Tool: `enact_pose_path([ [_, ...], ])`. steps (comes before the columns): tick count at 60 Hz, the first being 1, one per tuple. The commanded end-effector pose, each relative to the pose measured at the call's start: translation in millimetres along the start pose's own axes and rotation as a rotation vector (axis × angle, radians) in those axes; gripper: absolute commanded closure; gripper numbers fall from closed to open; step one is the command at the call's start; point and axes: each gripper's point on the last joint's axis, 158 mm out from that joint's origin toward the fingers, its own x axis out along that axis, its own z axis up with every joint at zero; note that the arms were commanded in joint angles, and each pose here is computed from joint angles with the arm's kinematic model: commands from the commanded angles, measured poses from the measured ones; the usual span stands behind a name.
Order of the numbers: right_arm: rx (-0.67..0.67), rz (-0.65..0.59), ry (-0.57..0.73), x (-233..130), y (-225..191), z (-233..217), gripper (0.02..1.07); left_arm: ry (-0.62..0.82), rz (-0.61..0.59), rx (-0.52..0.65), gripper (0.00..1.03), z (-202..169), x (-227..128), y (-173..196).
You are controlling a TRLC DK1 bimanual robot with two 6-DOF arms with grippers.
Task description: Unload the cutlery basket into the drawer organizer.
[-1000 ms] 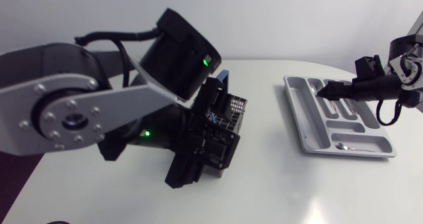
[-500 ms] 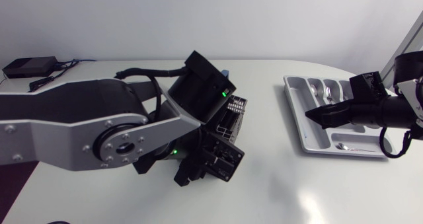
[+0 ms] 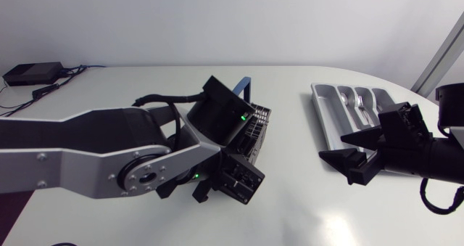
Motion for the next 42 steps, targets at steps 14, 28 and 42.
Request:
enact_pose_path([
  [14,-0.019,0.028,0.007,-1.1,10.4,-4.9,0.08,0.032,-0.025,0.043,0.8,-10.3,12.4,-15.0],
  [28,-0.025,0.024,0.002,-3.0,10.8,-3.4,0.08,0.041,-0.012,0.04,0.93,-11.9,14.4,-14.3],
  [42,-0.031,0.024,0.003,-3.4,11.3,-3.6,0.08,0.046,0.022,0.033,0.96,-13.5,5.2,-4.1],
])
